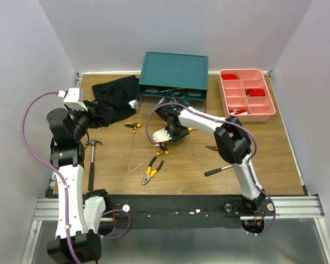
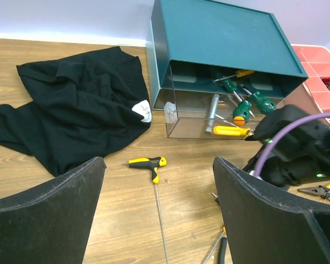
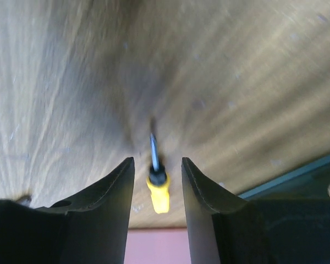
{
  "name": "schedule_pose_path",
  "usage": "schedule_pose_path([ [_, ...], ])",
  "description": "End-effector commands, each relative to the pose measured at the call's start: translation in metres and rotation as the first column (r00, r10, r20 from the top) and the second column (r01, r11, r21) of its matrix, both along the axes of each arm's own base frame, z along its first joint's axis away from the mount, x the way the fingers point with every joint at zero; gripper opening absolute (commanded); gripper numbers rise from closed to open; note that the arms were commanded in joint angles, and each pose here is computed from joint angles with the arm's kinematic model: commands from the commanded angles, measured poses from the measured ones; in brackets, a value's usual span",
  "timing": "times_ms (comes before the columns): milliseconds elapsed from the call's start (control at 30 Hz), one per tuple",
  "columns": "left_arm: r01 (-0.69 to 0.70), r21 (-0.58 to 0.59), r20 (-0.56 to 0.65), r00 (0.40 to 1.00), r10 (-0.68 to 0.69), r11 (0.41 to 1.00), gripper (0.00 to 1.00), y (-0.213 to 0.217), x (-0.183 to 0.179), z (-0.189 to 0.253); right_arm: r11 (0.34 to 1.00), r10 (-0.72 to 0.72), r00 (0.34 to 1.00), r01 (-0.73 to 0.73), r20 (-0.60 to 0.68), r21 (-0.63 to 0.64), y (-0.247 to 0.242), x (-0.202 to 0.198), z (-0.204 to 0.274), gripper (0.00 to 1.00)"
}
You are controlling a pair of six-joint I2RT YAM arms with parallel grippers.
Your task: Sort the tools into containers
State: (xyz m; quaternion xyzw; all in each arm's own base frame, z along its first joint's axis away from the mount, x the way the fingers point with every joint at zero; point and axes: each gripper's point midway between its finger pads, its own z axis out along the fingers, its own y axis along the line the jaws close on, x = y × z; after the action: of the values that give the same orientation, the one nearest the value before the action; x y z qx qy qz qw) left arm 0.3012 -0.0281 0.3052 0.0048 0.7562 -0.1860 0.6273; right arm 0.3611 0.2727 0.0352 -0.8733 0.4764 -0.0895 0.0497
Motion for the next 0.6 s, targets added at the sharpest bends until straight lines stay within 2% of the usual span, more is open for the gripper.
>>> schedule_pose_path([
  [0, 0.010, -0.011, 0.014, 1.000, -0.010, 1.000, 0.90, 0.000, 0.000, 0.005, 0.998, -0.028, 0.998, 0.026, -0.050, -0.052, -0.005, -0.004, -0.022, 0.47],
  [67, 0.007, -0.014, 0.011, 1.000, -0.007, 1.000, 0.90, 0.001, -0.001, 0.004, 0.998, -0.034, 0.998, 0.030, -0.054, -0.061, -0.005, -0.004, -0.030, 0.46],
  [200, 0.005, -0.015, 0.014, 1.000, -0.005, 1.000, 0.90, 0.001, -0.002, 0.006, 0.993, -0.058, 0.993, 0.047, -0.101, -0.107, -0.012, -0.011, -0.034, 0.05],
  [233, 0.003, -0.015, 0.015, 1.000, -0.003, 1.000, 0.90, 0.002, -0.002, 0.006, 0.993, -0.074, 0.991, 0.063, -0.112, -0.099, -0.010, -0.013, -0.031, 0.01],
  [333, 0.008, -0.012, 0.029, 1.000, -0.008, 1.000, 0.90, 0.001, -0.002, 0.010, 0.995, -0.090, 0.980, 0.081, -0.179, -0.059, -0.006, -0.034, -0.011, 0.01],
  [400, 0.009, -0.014, 0.037, 0.999, -0.009, 1.000, 0.90, 0.001, 0.001, 0.011, 0.997, -0.075, 0.977, 0.075, -0.202, -0.007, 0.001, -0.049, 0.024, 0.01],
  [433, 0.012, -0.016, 0.040, 0.999, -0.011, 1.000, 0.90, 0.001, 0.002, 0.012, 0.994, -0.069, 0.964, 0.088, -0.259, 0.064, 0.013, -0.064, 0.038, 0.01],
  [500, 0.020, -0.023, 0.048, 0.999, -0.019, 1.000, 0.90, 0.000, 0.004, 0.013, 0.978, -0.041, 0.956, 0.099, -0.292, 0.185, 0.027, -0.080, 0.092, 0.01],
  [567, 0.036, -0.035, 0.059, 0.998, -0.034, 0.999, 0.90, -0.003, 0.007, 0.013, 0.942, -0.023, 0.929, 0.144, -0.370, 0.303, 0.044, -0.099, 0.128, 0.01],
])
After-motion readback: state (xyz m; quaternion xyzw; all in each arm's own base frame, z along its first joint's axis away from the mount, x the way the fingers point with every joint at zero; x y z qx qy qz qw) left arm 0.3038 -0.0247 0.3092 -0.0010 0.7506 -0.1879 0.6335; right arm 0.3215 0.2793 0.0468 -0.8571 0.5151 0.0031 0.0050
